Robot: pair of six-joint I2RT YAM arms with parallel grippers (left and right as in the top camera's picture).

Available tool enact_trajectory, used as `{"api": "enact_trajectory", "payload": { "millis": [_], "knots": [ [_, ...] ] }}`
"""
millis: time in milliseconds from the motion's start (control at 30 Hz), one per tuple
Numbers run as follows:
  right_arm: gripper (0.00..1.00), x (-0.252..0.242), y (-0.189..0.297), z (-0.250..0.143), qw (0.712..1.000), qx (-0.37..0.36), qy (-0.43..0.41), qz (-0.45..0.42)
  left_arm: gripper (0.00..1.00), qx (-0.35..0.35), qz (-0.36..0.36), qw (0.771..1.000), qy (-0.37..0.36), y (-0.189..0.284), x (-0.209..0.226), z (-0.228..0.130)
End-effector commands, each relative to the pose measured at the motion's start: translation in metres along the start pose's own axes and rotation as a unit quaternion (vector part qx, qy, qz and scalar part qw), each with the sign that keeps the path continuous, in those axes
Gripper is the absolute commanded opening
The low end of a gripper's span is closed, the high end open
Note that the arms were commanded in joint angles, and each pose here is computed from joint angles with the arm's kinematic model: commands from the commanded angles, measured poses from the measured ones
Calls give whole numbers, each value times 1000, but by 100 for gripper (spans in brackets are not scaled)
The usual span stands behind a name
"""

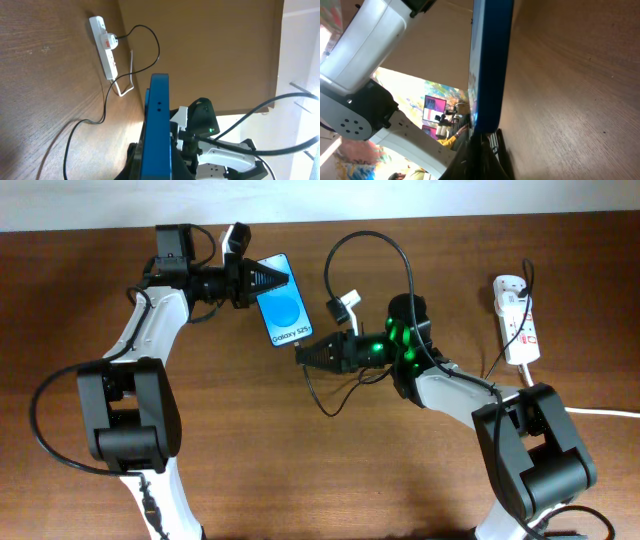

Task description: Plug charger to phone and switch on socket

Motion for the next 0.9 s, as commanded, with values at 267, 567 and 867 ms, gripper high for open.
{"api": "enact_trajectory", "payload": {
  "millis": [267, 567, 867],
  "knots": [
    [4, -2, -4, 1, 1000, -9, 9, -6, 0, 14, -23, 1000, -9, 0, -14, 1],
    [4, -3, -4, 4, 1000, -20, 17, -13, 0, 15, -24, 1000, -3, -1, -14, 0],
    [4, -3, -4, 4, 1000, -22, 17, -14, 0, 27, -26, 999, -4, -12, -14, -2]
  ]
}}
Point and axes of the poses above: each gripper's point midway between its finger pads, its own y axis back along the fingers, its own x axis along the line the jaws close on, z = x × y, the point moved 8 cm from there along y, back along the fingers, and after that the axes turned 1 degree about y, right-handed, at the moved point
